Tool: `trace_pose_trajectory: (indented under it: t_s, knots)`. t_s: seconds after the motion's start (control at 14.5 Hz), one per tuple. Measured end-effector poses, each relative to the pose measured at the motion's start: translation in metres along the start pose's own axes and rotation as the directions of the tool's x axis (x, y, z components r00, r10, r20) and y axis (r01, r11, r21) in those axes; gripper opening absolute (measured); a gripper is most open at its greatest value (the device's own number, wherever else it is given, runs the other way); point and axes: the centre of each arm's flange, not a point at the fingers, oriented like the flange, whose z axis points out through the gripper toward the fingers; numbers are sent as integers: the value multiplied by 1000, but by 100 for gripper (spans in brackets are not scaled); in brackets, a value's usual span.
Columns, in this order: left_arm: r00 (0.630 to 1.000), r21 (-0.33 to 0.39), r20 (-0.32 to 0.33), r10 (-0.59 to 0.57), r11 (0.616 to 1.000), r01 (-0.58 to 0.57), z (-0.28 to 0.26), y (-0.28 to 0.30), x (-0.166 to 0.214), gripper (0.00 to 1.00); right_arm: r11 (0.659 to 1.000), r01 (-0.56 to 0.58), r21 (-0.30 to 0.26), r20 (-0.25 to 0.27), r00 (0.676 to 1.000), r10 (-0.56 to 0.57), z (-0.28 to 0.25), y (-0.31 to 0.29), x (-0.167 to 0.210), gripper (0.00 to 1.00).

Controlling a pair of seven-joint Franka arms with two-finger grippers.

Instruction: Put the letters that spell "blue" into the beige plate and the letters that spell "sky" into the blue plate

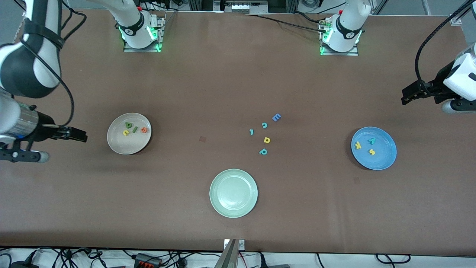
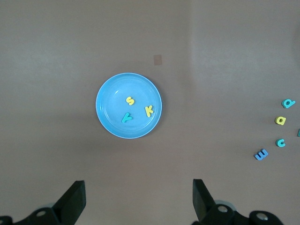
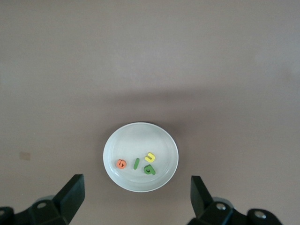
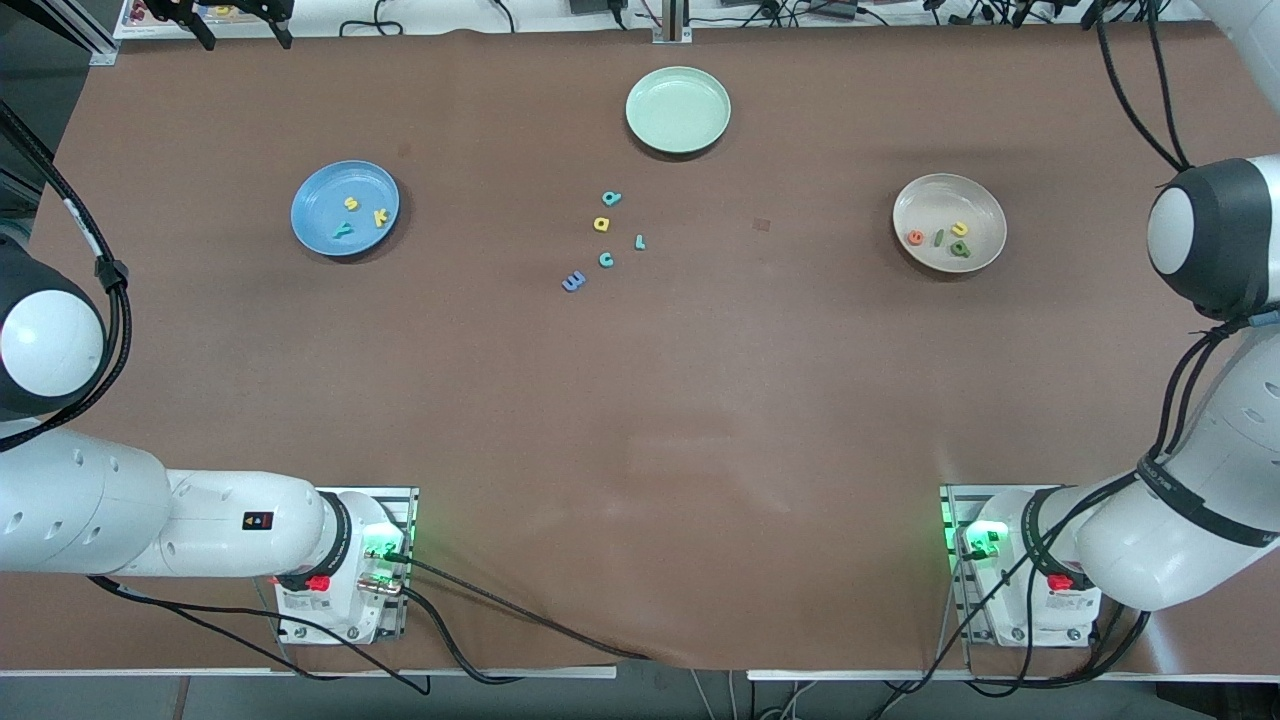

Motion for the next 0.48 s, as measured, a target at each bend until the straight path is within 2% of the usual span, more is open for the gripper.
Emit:
trace_pose_trajectory:
  t_s: [0.28,0.48]
  knots:
    - [1000,0,0,0,1000,0,0,0,0,100,998,18,58,-39,999,-16,-34,11,-7,100]
    - [1000,0,0,0,1000,0,0,0,0,100,997,24,74,-67,998,-19,-55,39,-14,100]
